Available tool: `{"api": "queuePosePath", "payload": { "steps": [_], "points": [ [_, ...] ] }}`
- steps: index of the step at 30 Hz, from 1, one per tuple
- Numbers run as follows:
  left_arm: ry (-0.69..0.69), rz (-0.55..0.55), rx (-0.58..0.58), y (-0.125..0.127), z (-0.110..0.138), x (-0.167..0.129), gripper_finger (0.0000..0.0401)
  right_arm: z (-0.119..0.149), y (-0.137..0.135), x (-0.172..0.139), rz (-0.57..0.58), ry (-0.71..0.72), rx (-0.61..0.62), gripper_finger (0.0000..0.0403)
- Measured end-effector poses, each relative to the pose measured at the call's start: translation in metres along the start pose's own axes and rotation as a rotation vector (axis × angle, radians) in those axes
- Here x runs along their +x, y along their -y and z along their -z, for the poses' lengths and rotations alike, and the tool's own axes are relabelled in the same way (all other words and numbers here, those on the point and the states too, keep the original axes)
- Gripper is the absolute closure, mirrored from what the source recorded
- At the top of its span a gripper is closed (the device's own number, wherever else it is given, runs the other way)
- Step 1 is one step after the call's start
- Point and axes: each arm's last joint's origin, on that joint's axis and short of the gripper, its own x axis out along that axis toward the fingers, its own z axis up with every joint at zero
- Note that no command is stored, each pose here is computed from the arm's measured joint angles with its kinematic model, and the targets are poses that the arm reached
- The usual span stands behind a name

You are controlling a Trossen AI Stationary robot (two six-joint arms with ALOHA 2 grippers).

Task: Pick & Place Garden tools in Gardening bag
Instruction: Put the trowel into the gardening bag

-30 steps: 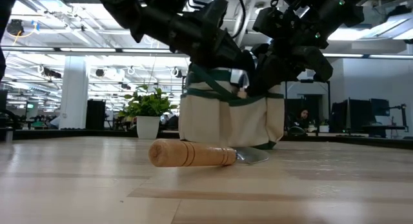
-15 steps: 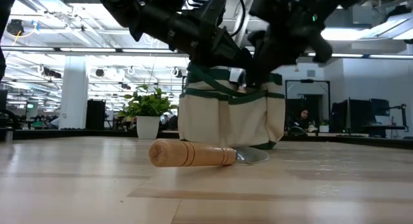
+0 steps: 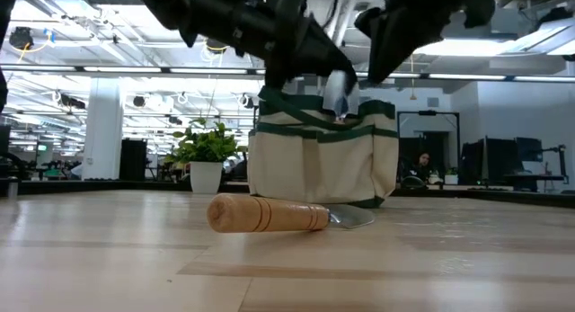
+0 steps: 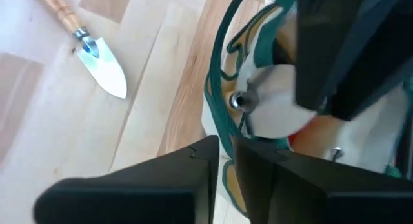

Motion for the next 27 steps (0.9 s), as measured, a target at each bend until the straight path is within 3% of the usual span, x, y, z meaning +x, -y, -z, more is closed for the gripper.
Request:
{"api": "queuePosePath", "payload": {
  "steps": [7, 12, 19, 24, 27],
  "points": [
    [0.129, -0.006, 0.057, -0.003, -0.037, -0.029, 0.0239, 0.007, 0.002, -0.023, -0.003, 0.016, 0.040, 0.0400],
    [0.195, 0.009, 0.054, -0.001, -0.063, -0.060, 0.0225, 0.016, 0.003, -0.052, -0.029, 0.119, 0.079, 0.0399],
    [0.105, 0.157, 0.090, 0.016, -0.064, -0.081, 0.0294, 0.035, -0.018, -0.061, -0.100, 0.387, 0.082, 0.0401],
    [0.056, 0.276, 0.155, 0.041, -0.056, -0.085, 0.0375, 0.050, -0.037, -0.046, -0.125, 0.513, 0.111, 0.0400],
    [-0.014, 0.324, 0.174, 0.057, -0.045, -0.087, 0.0395, 0.054, -0.045, -0.033, -0.146, 0.546, 0.162, 0.0402]
  ]
}}
